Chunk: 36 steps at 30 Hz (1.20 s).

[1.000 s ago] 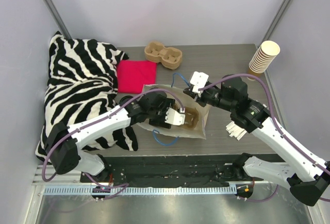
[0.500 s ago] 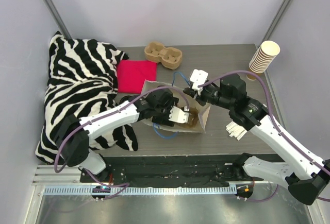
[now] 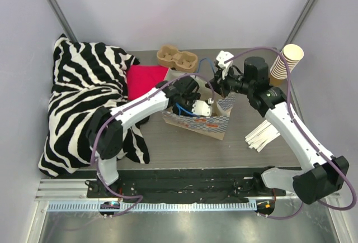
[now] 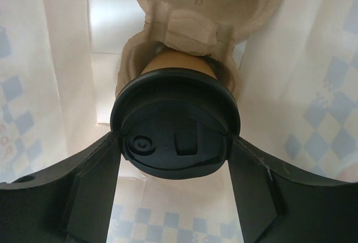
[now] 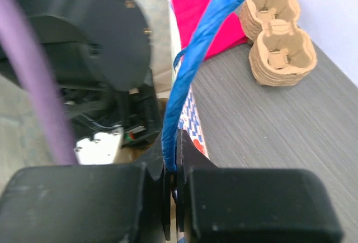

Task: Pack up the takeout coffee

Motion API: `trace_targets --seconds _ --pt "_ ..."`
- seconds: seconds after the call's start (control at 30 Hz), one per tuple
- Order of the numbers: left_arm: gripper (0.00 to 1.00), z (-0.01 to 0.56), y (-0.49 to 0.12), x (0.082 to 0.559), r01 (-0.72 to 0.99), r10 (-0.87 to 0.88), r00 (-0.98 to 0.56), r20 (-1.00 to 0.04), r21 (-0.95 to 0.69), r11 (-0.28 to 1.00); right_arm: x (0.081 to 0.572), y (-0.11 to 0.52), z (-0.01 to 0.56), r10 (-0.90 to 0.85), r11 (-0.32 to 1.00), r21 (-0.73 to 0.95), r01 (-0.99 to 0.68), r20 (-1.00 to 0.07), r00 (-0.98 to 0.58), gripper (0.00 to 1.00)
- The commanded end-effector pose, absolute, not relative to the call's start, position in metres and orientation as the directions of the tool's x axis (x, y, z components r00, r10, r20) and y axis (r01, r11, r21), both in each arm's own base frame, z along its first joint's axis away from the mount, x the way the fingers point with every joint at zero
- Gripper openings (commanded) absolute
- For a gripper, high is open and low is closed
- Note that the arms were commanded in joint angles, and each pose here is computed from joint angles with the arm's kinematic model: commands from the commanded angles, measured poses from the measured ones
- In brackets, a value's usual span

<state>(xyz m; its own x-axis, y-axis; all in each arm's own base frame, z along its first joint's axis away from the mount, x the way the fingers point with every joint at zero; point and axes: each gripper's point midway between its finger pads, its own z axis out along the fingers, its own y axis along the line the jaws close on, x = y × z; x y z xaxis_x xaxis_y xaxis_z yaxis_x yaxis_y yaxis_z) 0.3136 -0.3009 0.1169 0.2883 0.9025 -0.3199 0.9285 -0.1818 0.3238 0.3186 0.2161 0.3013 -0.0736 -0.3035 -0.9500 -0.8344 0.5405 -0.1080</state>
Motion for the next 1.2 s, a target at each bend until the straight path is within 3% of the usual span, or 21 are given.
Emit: trace_targets --seconds 0.0,0.43,0.67,1.17 --pt "0.01 0.080 -0.274 0.300 0.981 0.958 0.186 -0.220 0.092 -0.170 0.316 0.223 0.325 -0.242 0.479 -0.069 -0.875 -0.969 -0.056 0.01" --pt "0.05 0.051 -0.266 0.313 0.990 0.981 0.136 -0.140 0.059 -0.128 0.331 0.213 0.311 -0.255 0.490 -0.042 -0.871 -0.962 -0.097 0.01" --pt "0.44 0.089 -0.283 0.328 0.982 0.961 0.119 -0.248 0.174 -0.076 0.337 0.207 0.309 -0.278 0.496 -0.068 -0.866 -0.957 -0.084 0.01" --pt "0.93 0.155 -0.308 0.341 0.963 0.915 0.128 -0.383 0.269 -0.022 0.342 0.204 0.301 -0.308 0.493 -0.096 -0.865 -0.949 -0.070 0.01"
